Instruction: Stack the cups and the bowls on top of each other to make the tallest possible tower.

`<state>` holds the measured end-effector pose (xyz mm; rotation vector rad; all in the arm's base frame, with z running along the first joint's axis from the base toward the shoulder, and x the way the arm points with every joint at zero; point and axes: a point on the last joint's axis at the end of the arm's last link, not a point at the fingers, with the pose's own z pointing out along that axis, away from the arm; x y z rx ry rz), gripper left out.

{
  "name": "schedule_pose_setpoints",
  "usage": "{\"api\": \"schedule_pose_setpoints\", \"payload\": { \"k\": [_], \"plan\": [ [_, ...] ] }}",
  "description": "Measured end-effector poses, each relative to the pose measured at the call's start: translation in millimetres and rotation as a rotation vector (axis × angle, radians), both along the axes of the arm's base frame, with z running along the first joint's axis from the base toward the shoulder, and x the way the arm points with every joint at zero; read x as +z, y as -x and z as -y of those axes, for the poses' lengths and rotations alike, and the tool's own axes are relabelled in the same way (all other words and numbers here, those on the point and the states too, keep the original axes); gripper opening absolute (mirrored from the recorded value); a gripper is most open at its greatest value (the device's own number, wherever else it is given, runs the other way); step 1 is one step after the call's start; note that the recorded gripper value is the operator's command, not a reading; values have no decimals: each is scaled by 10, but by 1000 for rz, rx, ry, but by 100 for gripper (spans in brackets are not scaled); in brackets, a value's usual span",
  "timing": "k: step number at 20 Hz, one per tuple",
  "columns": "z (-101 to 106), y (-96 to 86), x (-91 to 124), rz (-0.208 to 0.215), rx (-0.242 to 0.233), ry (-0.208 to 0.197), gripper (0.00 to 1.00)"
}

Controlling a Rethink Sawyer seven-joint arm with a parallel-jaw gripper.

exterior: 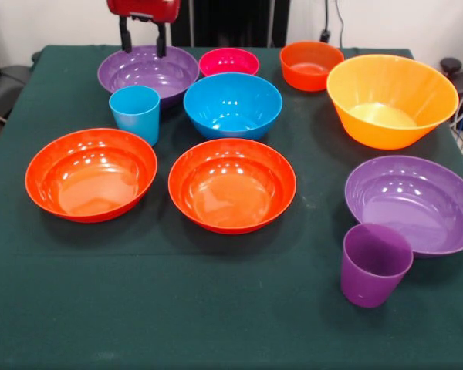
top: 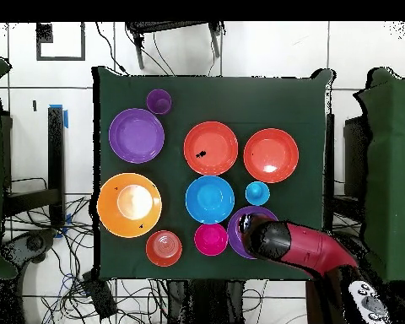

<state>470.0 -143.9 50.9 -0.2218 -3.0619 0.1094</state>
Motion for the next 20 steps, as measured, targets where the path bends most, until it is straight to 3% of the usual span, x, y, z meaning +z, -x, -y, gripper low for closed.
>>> {"api": "schedule_pose_setpoints", "payload": {
  "k": [10, 20],
  "plan": [
    [-16, -91, -35, 59, 11, 9, 100],
    [-114, -9, -252, 37, 15, -20, 100]
  ]
}}
